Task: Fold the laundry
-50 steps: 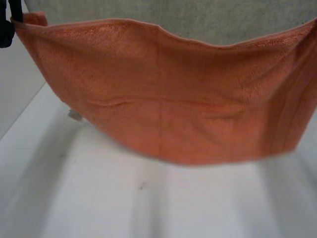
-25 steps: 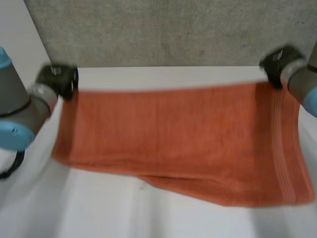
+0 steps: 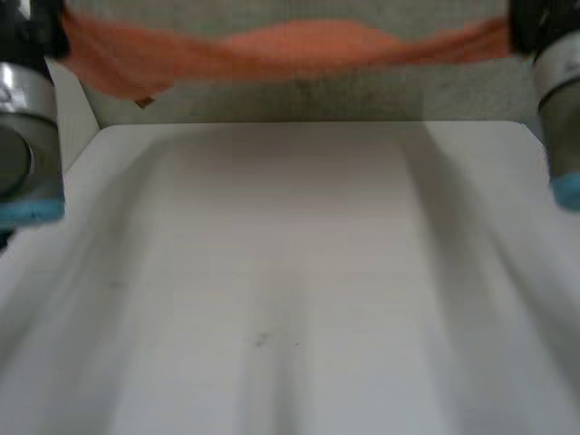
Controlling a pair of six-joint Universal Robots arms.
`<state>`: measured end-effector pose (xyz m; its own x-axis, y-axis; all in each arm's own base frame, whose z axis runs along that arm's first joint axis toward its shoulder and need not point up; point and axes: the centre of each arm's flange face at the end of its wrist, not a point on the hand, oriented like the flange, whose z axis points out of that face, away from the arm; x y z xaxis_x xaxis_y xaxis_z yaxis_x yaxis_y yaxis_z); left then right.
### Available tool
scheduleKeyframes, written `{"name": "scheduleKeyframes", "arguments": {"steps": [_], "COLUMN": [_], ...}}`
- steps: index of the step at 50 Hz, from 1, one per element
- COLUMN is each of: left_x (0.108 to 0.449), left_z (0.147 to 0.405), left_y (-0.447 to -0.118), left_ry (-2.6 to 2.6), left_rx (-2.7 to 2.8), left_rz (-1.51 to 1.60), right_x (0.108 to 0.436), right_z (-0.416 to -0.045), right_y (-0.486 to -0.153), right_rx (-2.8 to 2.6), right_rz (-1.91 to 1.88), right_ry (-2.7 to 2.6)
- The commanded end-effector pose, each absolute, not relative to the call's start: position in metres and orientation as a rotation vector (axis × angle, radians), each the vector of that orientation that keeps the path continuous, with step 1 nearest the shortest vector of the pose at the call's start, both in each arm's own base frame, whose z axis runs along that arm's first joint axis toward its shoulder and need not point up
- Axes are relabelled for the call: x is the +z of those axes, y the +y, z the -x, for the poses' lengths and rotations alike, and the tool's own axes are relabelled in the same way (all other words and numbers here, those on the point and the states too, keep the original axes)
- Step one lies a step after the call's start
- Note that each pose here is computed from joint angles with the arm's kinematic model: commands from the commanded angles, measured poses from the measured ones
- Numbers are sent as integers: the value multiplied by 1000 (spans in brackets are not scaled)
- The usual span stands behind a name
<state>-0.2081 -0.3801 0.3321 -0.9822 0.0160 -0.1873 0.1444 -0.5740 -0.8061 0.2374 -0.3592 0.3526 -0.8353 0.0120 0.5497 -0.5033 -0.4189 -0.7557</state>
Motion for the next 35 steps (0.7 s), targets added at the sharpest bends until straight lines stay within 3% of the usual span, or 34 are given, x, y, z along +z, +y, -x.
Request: {"name": "scheduleKeyframes", "arguments": {"steps": [1, 2, 4, 5, 7, 14, 17, 24, 31, 35], "left_x": [227, 227, 190, 190, 159, 129, 135, 161, 205, 211], "left_z": [212, 212, 212, 212, 211, 205, 200, 192, 175, 168], "left_y": [-382, -382, -381, -381, -375, -350, -331, -284, -214, -198], "left_ry": [1803, 1804, 1928, 1929, 2054, 2279, 2347, 2436, 2420, 2389], "left_rx": [-2486, -2486, -2385, -2384, -2270, -2023, -1909, -1729, -1511, -1434], "left_rz": [-398, -399, -430, -430, -462, -525, -569, -658, -862, -936], "right_x": [257, 257, 215, 214, 171, 134, 138, 182, 212, 219], "right_z": [-243, -243, -246, -246, -246, -237, -232, -202, -171, -158], "right_y": [-363, -363, -363, -363, -361, -343, -333, -311, -259, -244], "right_rx": [2102, 2101, 1999, 1998, 1852, 1579, 1515, 1428, 1122, 1013], "right_rz": [-882, -883, -967, -968, -1042, -1161, -1184, -1196, -1442, -1497], "right_ry": [-1753, -1754, -1862, -1863, -1990, -2175, -2219, -2202, -2151, -2153]}}
